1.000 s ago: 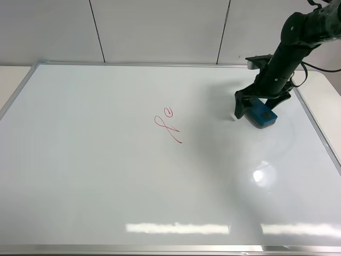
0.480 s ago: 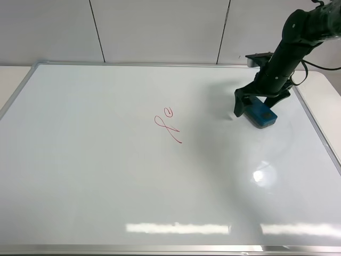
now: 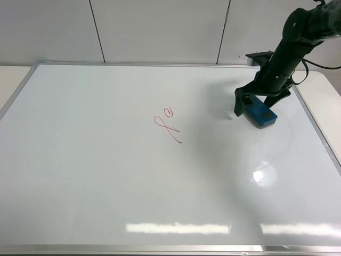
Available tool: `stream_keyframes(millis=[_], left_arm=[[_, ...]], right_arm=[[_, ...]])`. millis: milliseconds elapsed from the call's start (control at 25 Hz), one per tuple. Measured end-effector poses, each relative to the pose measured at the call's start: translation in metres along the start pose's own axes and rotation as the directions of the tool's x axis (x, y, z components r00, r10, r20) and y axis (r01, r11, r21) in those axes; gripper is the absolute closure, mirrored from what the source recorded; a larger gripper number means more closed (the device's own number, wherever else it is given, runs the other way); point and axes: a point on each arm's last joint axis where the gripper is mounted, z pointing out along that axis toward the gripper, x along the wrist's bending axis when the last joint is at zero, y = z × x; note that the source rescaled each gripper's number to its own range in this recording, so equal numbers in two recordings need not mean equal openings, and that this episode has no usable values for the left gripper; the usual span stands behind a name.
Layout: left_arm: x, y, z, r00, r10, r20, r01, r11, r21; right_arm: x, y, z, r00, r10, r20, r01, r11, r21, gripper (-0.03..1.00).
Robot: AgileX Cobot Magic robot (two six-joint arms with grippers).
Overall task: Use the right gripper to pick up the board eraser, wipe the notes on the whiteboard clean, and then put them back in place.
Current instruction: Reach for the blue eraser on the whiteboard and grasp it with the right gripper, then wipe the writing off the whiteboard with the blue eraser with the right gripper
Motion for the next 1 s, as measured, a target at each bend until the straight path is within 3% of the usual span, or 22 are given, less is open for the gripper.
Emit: stream_keyframes(millis=[40, 120, 160, 200, 240, 280, 760, 1000], left_arm=[[0.0, 0.0, 0.0, 1.0, 0.0, 0.0, 0.0, 1.0, 0.0], [0.0, 0.0, 0.0, 1.0, 0.0, 0.0, 0.0, 1.0, 0.0], [0.0, 0.0, 0.0, 1.0, 0.0, 0.0, 0.0, 1.0, 0.0], [0.0, 0.0, 0.0, 1.0, 0.0, 0.0, 0.0, 1.0, 0.0], [0.0, 0.0, 0.0, 1.0, 0.0, 0.0, 0.0, 1.0, 0.0], [0.0, 0.0, 0.0, 1.0, 0.0, 0.0, 0.0, 1.0, 0.0], [0.0, 0.0, 0.0, 1.0, 0.0, 0.0, 0.0, 1.0, 0.0], [0.0, 0.0, 0.0, 1.0, 0.0, 0.0, 0.0, 1.0, 0.0]], right_arm=[[0.0, 0.0, 0.0, 1.0, -0.001, 0.002, 0.001, 1.0, 0.0, 0.01], [-0.001, 0.0, -0.002, 1.0, -0.006, 0.015, 0.006, 1.0, 0.0, 0.29], [-0.002, 0.0, -0.003, 1.0, 0.001, 0.023, -0.001, 1.0, 0.001, 0.59], [-0.002, -0.001, -0.004, 1.0, 0.007, 0.029, -0.007, 1.0, 0.002, 0.97], [-0.002, -0.001, -0.005, 0.999, 0.008, 0.036, -0.008, 1.0, 0.005, 0.88], [-0.003, -0.001, -0.006, 0.999, 0.008, 0.041, -0.008, 1.0, 0.006, 0.92], [-0.004, -0.001, -0.009, 0.998, -0.006, 0.06, 0.005, 1.0, 0.006, 0.92], [0.011, 0.004, -0.038, 0.999, -0.015, 0.034, 0.017, 0.997, -0.08, 0.92]])
